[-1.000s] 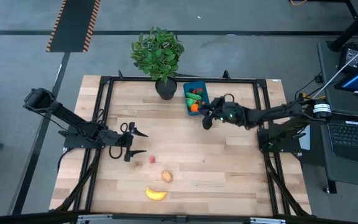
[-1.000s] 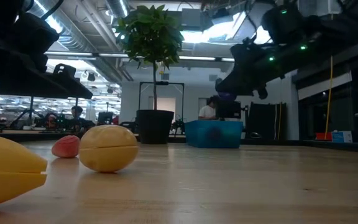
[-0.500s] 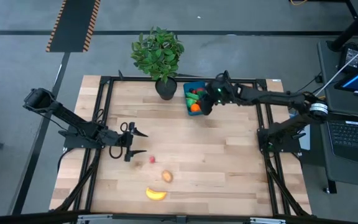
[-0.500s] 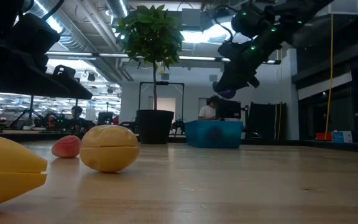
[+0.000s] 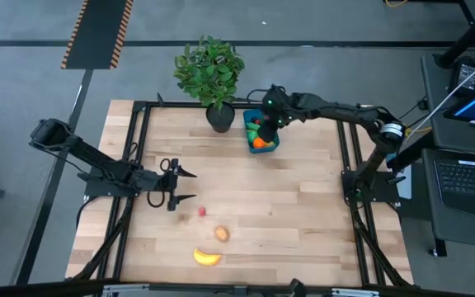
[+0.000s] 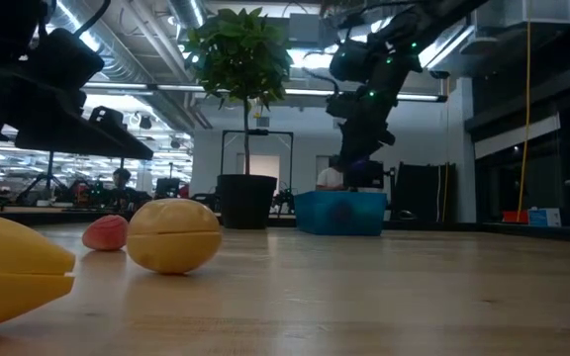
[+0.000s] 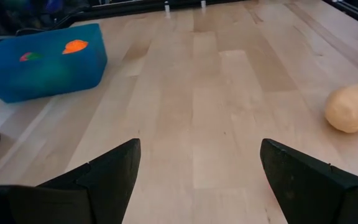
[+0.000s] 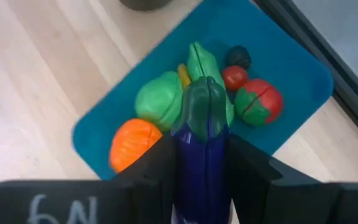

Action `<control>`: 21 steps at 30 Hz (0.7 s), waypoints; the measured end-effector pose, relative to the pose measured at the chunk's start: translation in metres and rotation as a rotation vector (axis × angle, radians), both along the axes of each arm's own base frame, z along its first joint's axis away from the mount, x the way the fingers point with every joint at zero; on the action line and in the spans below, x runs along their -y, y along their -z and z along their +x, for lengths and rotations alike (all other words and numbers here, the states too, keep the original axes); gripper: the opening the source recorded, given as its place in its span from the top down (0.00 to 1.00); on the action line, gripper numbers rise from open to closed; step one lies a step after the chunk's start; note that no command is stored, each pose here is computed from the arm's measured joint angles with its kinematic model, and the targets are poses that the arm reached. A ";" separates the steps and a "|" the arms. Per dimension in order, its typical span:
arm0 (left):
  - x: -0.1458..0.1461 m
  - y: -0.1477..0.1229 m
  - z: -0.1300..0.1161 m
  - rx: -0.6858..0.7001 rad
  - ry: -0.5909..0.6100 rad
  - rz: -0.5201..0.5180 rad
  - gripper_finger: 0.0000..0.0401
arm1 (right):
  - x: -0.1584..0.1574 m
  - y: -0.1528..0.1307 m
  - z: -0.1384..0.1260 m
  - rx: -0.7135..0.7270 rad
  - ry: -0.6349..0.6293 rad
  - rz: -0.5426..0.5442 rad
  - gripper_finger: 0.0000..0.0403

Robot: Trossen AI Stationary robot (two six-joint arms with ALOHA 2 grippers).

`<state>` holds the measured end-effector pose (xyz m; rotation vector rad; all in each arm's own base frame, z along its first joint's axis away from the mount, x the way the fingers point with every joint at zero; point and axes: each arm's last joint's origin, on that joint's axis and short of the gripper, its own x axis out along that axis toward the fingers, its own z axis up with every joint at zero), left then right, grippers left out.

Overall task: Pick and placing Produce into tupperware
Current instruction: Put the eggplant into the blue bin

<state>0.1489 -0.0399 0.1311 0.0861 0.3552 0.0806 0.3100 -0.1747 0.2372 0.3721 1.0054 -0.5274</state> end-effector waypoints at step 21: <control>-0.008 0.000 0.002 0.000 -0.053 0.002 0.19 | 0.014 0.043 0.014 -0.111 -0.017 0.109 0.72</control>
